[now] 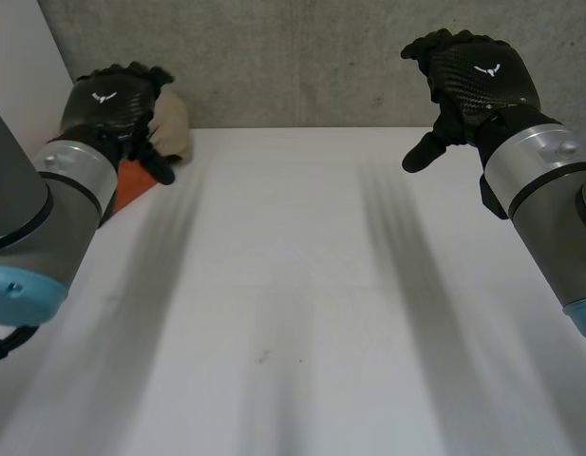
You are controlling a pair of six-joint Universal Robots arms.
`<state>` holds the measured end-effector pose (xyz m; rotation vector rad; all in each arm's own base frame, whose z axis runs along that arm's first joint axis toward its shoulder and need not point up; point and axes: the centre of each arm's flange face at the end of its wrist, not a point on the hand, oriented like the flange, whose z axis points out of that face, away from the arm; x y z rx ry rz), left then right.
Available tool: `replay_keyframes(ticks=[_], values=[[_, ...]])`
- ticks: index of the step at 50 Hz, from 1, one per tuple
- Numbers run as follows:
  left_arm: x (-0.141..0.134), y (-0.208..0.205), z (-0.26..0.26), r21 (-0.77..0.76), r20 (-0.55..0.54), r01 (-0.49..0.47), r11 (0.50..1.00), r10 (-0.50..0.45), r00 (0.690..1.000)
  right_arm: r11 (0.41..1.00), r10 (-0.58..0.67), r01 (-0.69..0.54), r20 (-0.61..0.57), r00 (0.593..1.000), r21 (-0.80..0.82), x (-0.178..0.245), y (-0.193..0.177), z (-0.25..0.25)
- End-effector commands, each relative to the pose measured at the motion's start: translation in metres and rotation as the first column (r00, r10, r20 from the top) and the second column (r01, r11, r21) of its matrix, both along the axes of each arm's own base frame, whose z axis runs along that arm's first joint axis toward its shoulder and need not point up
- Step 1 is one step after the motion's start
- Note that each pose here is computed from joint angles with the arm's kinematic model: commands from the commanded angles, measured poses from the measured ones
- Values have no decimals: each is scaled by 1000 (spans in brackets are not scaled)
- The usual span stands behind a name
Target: Fold the laundry.
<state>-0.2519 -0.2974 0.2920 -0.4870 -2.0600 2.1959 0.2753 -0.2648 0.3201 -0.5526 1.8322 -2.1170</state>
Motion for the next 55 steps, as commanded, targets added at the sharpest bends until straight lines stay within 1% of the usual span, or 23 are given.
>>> replay_keyframes(ticks=[1,3,4,5,7,11,14,18,19,23,27,31,37,40,44,45,47,48,49,51,52,55], values=[[49,-77,-42,-74,305,-172,982,186,934,1000,1,-1,-5,1000,11,1,-1,-4],[65,-95,-53,-77,345,-213,974,226,911,1000,2,-2,-7,1000,14,2,-1,-5],[77,-110,-66,-74,375,-239,968,249,893,1000,2,-2,-7,1000,15,2,-2,-6],[82,-117,-72,-72,385,-247,966,256,887,1000,2,-2,-8,1000,16,2,-2,-6],[95,-137,-86,-68,401,-259,963,264,877,1000,2,-2,-9,1000,18,2,-2,-7],[109,-165,-112,-53,415,-262,964,259,872,1000,2,-2,-14,1000,29,3,-4,-11],[119,-178,-124,-52,429,-268,962,264,864,999,3,-2,-18,1000,37,3,-5,-14],[140,-198,-143,-64,483,-289,955,283,829,999,3,-2,-18,1000,39,4,-5,-15],[146,-203,-152,-65,511,-296,953,287,810,999,3,-2,-19,1000,40,3,-5,-15],[151,-212,-170,-76,562,-284,956,276,779,999,3,-1,-35,999,35,4,-5,-17],[150,-217,-179,-83,579,-256,963,256,774,1000,-2,4,-71,997,21,4,-6,-19],[150,-220,-182,-86,577,-243,966,247,778,1000,-4,5,-84,996,14,4,-6,-20],[148,-223,-180,-119,571,-251,961,273,774,1000,-2,4,-89,996,19,4,-6,-22],[143,-221,-180,-119,571,-248,961,271,775,1000,-3,5,-89,996,19,4,-7,-22],[128,-212,-183,-89,568,-227,970,236,789,1000,-5,7,-86,996,17,4,-7,-21],[118,-207,-178,-86,561,-208,974,220,798,1000,-5,7,-86,996,17,4,-7,-21],[108,-200,-162,-94,541,-193,977,213,814,1000,-7,8,-85,996,15,3,-8,-21],[103,-195,-154,-92,525,-185,978,206,826,1000,-8,10,-84,996,12,3,-8,-20],[92,-183,-143,-70,492,-166,984,179,852,1000,-7,8,-84,996,10,3,-8,-19],[78,-168,-130,-52,453,-141,989,149,879,1000,-9,10,-82,997,8,3,-8,-18],[62,-150,-115,-41,407,-108,993,115,906,1000,-14,14,-81,997,3,2,-10,-17],[32,-119,-94,-23,331,-39,999,44,943,999,-36,36,-78,996,-3,-4,-16,-15]])
